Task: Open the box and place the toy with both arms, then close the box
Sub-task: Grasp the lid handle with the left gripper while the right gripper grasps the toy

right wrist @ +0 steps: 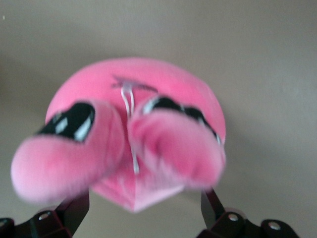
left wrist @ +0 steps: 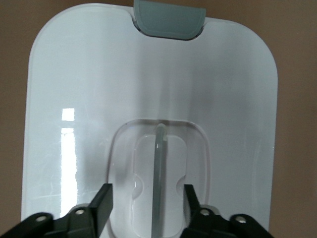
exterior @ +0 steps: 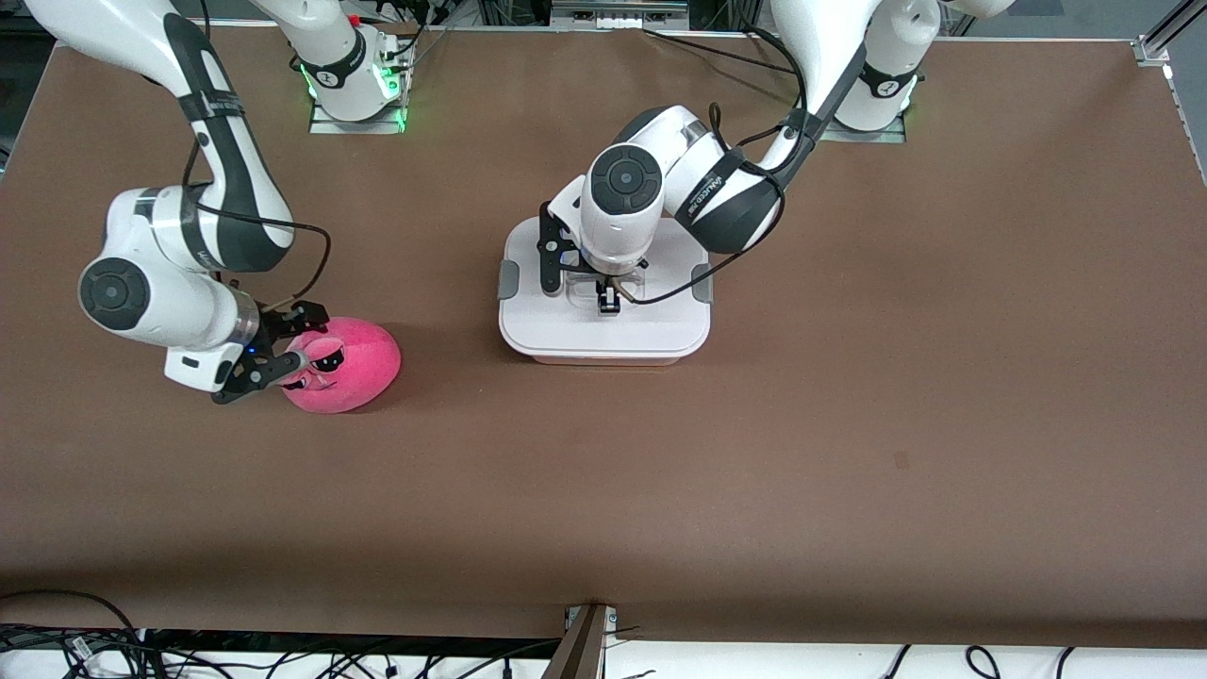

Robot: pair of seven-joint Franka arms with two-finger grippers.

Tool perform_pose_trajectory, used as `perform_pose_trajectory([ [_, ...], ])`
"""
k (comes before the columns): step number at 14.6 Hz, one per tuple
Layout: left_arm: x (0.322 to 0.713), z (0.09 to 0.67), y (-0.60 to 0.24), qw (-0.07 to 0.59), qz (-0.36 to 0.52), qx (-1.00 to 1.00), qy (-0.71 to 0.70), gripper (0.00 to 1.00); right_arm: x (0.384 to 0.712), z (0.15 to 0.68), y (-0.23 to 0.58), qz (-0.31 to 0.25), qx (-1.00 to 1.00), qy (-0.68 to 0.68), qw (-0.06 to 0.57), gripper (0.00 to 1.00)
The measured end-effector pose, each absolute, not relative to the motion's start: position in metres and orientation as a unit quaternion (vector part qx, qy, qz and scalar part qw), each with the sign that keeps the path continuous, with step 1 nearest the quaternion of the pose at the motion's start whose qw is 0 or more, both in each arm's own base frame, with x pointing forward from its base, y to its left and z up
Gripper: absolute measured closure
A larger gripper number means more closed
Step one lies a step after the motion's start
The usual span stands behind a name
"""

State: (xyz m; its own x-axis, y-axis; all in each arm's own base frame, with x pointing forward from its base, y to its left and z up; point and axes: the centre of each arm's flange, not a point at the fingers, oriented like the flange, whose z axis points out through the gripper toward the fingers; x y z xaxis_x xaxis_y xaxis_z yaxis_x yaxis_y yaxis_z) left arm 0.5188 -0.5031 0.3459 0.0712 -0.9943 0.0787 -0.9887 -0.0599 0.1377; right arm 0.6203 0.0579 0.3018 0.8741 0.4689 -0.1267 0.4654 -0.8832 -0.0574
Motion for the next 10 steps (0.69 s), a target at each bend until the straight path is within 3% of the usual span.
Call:
perform_pose_trajectory([
  [4, 0.515, 0.345, -0.503, 0.078, -0.030, 0.725, -0.683, 0.76, 0.632, 0.291, 0.073, 0.023, -0.967, -0.252, 0.008, 0.06],
  [6, 0.514, 0.347, -0.502, 0.078, -0.037, 0.724, -0.684, 0.93, 0.635, 0.292, 0.074, 0.009, -0.968, -0.253, 0.006, 0.23],
  [10, 0.508, 0.358, -0.505, 0.081, -0.044, 0.718, -0.690, 0.93, 0.638, 0.290, 0.075, -0.002, -0.968, -0.251, 0.008, 0.63],
])
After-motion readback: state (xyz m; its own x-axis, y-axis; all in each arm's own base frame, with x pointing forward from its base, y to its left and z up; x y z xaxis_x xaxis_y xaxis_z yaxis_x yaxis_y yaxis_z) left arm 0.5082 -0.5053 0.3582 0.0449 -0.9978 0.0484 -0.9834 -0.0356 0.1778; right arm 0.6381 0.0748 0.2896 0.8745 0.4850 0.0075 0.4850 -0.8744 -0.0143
